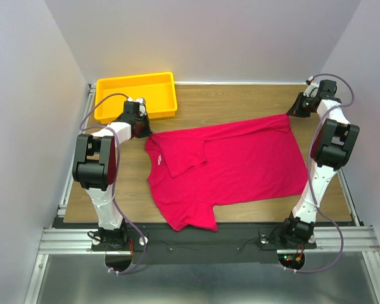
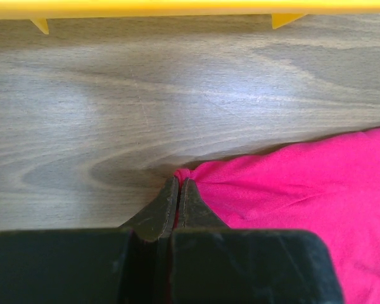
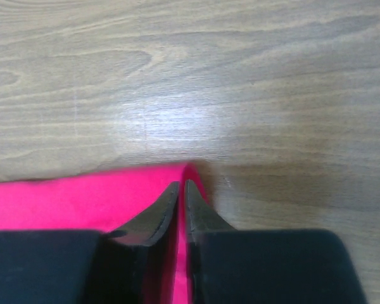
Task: Fold and stack the t-shirts
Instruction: Fold the tshirt
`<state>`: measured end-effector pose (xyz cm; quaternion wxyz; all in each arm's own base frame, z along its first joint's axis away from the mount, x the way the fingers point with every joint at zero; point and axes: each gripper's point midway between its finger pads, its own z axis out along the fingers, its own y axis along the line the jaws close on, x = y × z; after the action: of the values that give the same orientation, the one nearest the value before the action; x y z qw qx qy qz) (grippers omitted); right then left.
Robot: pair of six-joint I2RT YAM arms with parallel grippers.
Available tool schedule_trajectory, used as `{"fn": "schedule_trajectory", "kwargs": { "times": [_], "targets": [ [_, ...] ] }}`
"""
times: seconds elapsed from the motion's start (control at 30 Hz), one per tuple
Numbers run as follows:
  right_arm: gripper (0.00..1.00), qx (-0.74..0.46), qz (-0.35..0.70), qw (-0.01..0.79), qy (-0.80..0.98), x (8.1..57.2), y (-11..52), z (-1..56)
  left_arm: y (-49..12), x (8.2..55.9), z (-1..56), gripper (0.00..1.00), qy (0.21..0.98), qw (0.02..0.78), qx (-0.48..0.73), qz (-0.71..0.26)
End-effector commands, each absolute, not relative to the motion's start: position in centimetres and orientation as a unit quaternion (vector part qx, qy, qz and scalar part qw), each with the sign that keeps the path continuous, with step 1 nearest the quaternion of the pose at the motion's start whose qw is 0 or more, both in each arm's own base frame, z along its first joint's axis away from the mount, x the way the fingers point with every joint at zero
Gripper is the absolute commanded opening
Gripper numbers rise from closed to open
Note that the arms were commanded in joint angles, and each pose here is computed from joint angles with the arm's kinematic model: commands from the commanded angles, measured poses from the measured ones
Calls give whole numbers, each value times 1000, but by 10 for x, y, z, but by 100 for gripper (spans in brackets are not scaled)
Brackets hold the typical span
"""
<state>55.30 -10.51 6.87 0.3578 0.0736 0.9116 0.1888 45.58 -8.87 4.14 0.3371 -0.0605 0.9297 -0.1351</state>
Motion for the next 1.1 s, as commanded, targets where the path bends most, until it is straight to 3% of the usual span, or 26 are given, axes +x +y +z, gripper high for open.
{"fn": "schedule_trajectory", "kwargs": {
  "times": [0.0, 0.1, 0.13, 0.27, 0.67, 1.07],
  "targets": [
    [22, 68, 164, 375, 910, 562, -119, 73, -81, 479, 65, 0, 917, 374, -57, -125],
    [31, 61, 146, 388, 908, 565, -124, 86, -81, 482, 72, 13, 914, 381, -56, -127],
    [33, 58, 140, 393, 907, 565, -126, 91, -81, 483, 80, 21, 911, 389, -56, -127],
    [38, 25, 116, 413, 903, 559, -128, 116, -81, 482, 99, 34, 902, 407, -55, -131],
    [34, -13, 181, 367, 913, 501, -88, 92, -85, 460, 129, 41, 889, 430, -39, -152],
    [38, -16, 154, 349, 924, 494, -97, 75, -81, 424, 152, 41, 878, 452, -35, -157]
  ]
}}
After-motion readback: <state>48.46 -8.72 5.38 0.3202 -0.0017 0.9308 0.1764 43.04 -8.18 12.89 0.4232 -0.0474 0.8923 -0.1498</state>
